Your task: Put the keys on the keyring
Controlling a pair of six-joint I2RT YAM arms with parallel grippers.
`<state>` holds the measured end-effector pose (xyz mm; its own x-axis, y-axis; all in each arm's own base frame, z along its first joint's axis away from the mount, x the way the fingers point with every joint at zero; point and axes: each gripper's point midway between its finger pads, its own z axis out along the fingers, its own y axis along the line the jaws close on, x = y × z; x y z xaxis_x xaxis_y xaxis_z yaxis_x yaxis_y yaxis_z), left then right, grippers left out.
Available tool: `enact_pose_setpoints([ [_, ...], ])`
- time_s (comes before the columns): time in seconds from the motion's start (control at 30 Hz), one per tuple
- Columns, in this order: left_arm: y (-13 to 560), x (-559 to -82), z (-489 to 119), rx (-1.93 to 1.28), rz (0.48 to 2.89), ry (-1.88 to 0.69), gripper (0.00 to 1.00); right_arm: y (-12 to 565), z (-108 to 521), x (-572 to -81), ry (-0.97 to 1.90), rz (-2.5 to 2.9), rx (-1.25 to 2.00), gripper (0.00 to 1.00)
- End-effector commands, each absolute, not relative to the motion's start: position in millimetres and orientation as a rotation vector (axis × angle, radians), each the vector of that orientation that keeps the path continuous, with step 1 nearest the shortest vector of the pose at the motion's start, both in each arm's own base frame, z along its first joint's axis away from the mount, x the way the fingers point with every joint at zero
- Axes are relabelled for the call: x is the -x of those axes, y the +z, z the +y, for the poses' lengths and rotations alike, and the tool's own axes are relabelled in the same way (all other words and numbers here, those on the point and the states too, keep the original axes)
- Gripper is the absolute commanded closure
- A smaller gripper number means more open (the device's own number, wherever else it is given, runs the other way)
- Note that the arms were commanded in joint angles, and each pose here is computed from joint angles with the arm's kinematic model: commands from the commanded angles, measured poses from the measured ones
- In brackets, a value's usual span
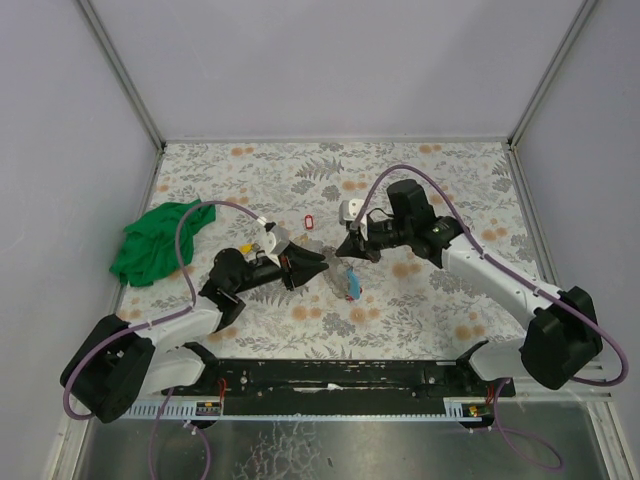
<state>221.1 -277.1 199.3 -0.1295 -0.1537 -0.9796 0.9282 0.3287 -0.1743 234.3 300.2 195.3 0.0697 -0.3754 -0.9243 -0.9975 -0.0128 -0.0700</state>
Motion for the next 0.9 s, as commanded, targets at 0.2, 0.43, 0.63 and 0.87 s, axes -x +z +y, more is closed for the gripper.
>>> enact_pose_setpoints([
  [0.2,206,-234,-273,-0.823,1.325,-0.999,0.69,197,295,-242,0.620,1.585,1.711,1.00],
  [0.43,204,-232,-278,-0.877,1.283,-1.001,0.67,199,297,-241,0.577,1.629,1.771,1.00],
  [0.63,198,-231,-283,-0.917,1.234,-1.007,0.66,200,300,-237,0.543,1.657,1.813,1.00],
  [0.87,198,-225,-284,-0.972,1.134,-0.981,0.66,198,303,-235,0.517,1.680,1.841,1.00],
])
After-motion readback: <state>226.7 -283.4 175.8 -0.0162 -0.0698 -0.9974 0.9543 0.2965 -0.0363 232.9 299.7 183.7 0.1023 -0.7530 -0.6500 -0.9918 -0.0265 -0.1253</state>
